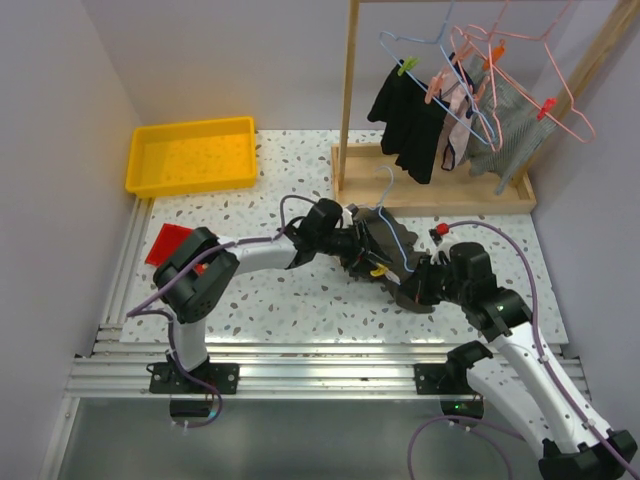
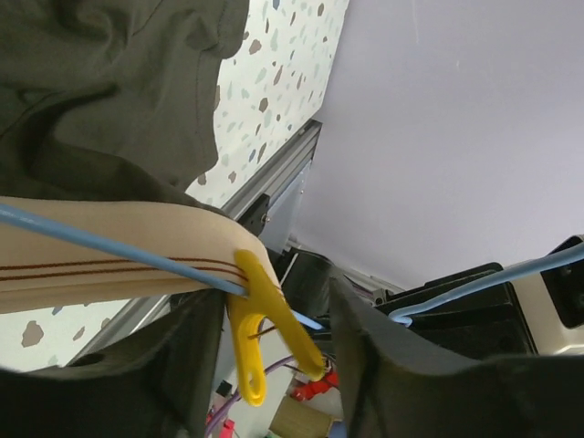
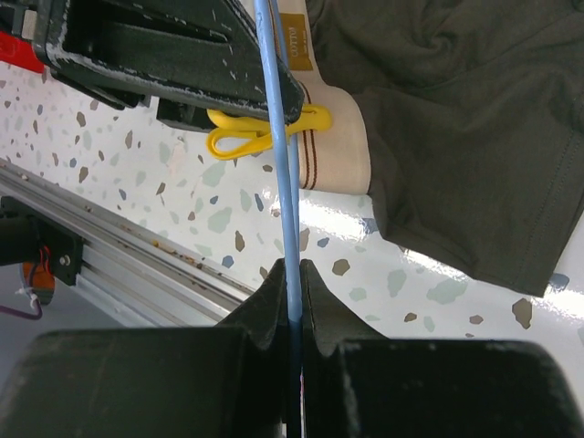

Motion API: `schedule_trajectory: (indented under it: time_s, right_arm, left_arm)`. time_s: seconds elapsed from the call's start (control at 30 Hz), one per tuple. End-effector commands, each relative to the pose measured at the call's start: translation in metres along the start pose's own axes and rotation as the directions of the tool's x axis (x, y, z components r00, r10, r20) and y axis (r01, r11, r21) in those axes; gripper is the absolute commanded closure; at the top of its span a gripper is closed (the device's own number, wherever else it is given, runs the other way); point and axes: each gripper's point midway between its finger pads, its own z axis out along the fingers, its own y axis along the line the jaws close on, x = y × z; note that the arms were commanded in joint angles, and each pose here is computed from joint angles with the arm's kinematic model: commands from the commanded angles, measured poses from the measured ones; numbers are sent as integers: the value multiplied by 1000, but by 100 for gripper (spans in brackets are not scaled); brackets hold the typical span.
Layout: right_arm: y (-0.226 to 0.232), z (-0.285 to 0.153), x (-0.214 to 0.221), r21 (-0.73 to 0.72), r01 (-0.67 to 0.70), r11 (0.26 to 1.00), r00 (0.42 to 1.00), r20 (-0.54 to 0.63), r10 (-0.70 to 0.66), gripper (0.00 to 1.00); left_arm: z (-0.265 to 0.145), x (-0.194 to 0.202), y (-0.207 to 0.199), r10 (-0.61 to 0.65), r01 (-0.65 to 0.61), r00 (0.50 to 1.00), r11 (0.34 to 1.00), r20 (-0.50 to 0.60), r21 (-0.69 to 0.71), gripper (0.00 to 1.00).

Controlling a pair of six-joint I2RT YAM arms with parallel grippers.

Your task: Remove the underwear clipped to the hanger

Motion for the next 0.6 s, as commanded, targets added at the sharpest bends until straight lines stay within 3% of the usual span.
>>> schedule_trajectory:
  time_s: [0.0, 0.17, 0.27, 0.37, 0.57]
  right_arm:
    - [5, 0, -8, -24, 27, 999, 999, 38, -27, 100]
    - [5, 0, -8, -25, 29, 999, 999, 38, -28, 100]
    - [5, 0, -9, -25, 30, 999, 999, 41, -29, 100]
    - [5, 0, -8, -25, 29, 999, 999, 40, -28, 100]
    - [5, 0, -8, -27, 31, 999, 999, 38, -30, 100]
  left_arm:
    - [-10, 11, -21, 41, -39, 999, 995, -19, 87, 51]
    - [-16, 16, -13, 26, -24, 1000, 996, -11, 88, 59]
    - [-19, 19, -9, 19, -18, 1000, 997, -14, 79, 49]
    - [-22, 20, -8, 16, -16, 1000, 997, -7, 73, 32]
    - [-23, 18, -16, 10, -11, 1000, 996, 10, 89, 23]
